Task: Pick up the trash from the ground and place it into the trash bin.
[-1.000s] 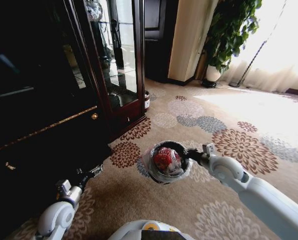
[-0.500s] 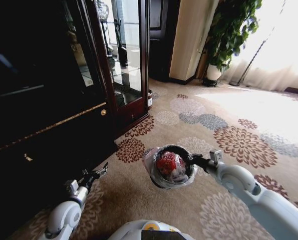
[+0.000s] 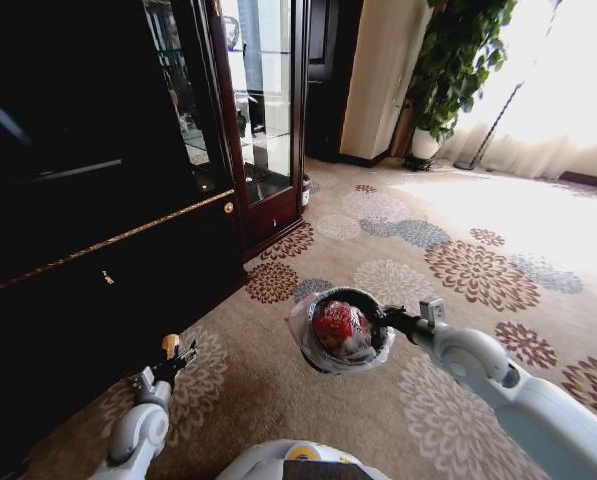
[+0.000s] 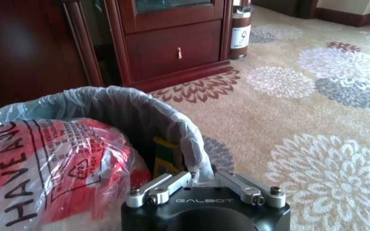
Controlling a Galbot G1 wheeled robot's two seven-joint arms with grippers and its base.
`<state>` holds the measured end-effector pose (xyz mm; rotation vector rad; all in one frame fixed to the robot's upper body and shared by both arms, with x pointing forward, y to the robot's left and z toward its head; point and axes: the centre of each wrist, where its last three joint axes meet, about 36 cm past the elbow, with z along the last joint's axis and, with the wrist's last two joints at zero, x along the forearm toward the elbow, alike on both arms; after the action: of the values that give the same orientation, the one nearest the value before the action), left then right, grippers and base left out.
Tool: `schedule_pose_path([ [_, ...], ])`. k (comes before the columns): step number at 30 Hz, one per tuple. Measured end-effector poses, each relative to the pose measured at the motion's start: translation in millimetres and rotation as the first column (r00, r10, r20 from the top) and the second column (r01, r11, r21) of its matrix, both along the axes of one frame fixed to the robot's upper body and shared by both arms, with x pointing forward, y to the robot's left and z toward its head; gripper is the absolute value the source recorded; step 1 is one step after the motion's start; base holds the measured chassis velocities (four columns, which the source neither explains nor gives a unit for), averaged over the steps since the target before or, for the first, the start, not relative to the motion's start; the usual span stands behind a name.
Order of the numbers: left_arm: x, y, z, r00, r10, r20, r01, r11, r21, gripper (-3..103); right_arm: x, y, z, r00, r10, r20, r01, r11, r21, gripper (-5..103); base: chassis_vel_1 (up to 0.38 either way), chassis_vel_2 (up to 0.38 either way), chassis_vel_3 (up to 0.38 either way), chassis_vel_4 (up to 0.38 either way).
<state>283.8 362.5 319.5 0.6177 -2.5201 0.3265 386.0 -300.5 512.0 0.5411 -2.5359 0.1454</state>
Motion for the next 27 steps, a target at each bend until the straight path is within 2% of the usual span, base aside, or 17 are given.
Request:
schedule_pose_path([
  [2,-4.7,22.9,-27.2,0.998,0.044,-0.055,-0.044,0.999,-0.001,100,-2.4,-1.3,-1.6,1.000,-0.004,-0.006,0.003,1.000,-0.005,0,-0.070,0.040,0.058,-0.032],
  [3,-7.4,33.4,-35.5,0.996,0.043,-0.072,-0.044,0.999,-0.005,100,-3.4,-1.8,-2.3,1.000,-0.004,-0.009,0.004,1.000,-0.008,0,0.000,0.000,0.000,0.000],
  [5,-9.9,41.6,-40.8,0.996,0.035,-0.079,-0.036,0.999,-0.011,100,-4.2,-2.0,-2.4,1.000,-0.003,-0.010,0.003,1.000,-0.010,0,0.000,0.000,0.000,0.000],
  [8,-12.9,75.5,-54.6,0.996,-0.034,-0.086,0.033,0.999,-0.017,100,-6.5,-1.6,-1.6,1.000,0.001,-0.013,-0.002,1.000,-0.018,0,0.000,0.000,0.000,0.000],
  [9,-12.9,75.5,-54.6,0.996,-0.034,-0.086,0.033,0.999,-0.017,100,-6.5,-1.6,-1.6,1.000,0.001,-0.013,-0.002,1.000,-0.018,0,0.000,0.000,0.000,0.000],
  [11,-9.5,92.3,-64.9,0.992,-0.090,-0.090,0.090,0.996,-0.013,100,-8.6,1.0,-1.0,1.000,0.005,-0.014,-0.006,1.000,-0.022,0,0.000,0.000,0.000,0.000],
  [16,6.4,92.1,-74.1,0.982,-0.170,-0.077,0.170,0.985,-0.014,100,-12.2,4.3,0.4,1.000,0.017,-0.018,-0.017,0.999,-0.028,0,0.000,0.000,0.000,0.000],
  [20,15.5,81.9,-84.5,0.979,-0.180,-0.099,0.177,0.984,-0.031,102,-15.0,5.5,4.0,1.000,0.020,-0.016,-0.021,0.999,-0.030,0,0.000,0.000,0.000,0.000],
  [23,14.4,76.5,-95.6,0.977,-0.172,-0.125,0.167,0.985,-0.046,97,-17.4,1.2,7.5,1.000,0.010,-0.013,-0.010,0.999,-0.030,0,0.000,0.000,0.000,0.000],
  [25,11.3,77.0,-103.6,0.976,-0.160,-0.147,0.154,0.987,-0.050,88,-18.3,-5.9,11.1,1.000,-0.003,-0.006,0.003,0.999,-0.041,0,0.000,0.000,0.000,0.000],
  [27,10.2,78.2,-105.6,0.976,-0.156,-0.153,0.150,0.987,-0.050,88,-18.5,-7.7,12.0,1.000,-0.004,-0.005,0.004,0.999,-0.043,0,0.000,0.000,0.000,0.000],
])
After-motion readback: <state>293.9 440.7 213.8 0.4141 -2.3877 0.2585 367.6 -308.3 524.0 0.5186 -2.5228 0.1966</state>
